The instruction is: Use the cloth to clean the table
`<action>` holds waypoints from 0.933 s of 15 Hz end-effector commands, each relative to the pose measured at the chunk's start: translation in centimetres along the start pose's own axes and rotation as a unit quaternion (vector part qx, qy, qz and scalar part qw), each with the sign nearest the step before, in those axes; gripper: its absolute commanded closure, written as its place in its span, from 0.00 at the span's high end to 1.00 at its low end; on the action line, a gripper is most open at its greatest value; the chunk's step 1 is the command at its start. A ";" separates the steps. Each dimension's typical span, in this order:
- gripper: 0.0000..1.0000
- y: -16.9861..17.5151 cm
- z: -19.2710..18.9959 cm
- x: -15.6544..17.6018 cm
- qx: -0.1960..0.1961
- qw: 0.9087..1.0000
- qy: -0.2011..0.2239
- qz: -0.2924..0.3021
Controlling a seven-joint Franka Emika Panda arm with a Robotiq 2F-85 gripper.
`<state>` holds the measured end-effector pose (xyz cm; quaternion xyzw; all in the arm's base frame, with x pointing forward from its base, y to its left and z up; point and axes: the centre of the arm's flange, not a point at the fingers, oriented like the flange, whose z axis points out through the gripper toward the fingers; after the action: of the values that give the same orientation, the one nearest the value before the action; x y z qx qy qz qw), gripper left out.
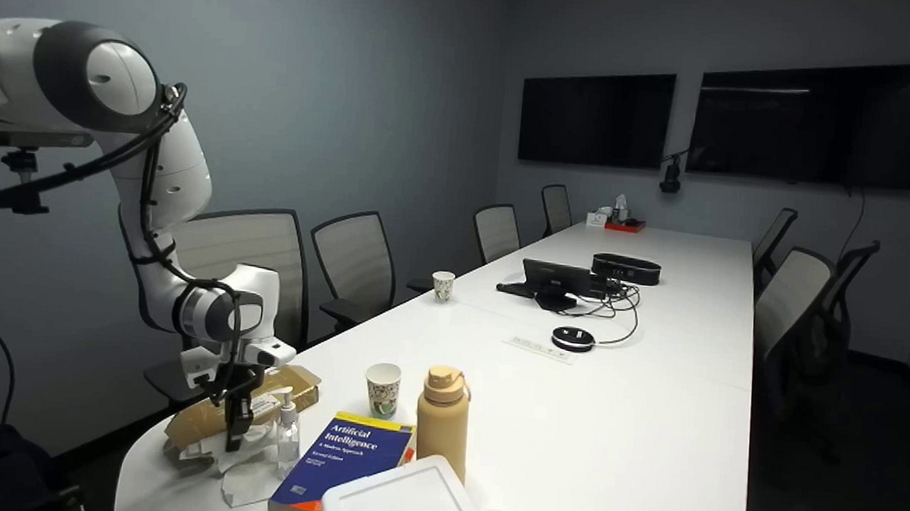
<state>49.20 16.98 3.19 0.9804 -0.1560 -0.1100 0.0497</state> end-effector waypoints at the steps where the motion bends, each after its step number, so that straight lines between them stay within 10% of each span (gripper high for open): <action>1: 0.01 0.9 -4.0 -2.0 0.021 1.000 -0.003 0.007; 14: 0.01 3.6 0.2 -1.8 0.013 0.999 -0.044 0.010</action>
<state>47.00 14.63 4.97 0.9739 -0.1753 -0.1401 0.0328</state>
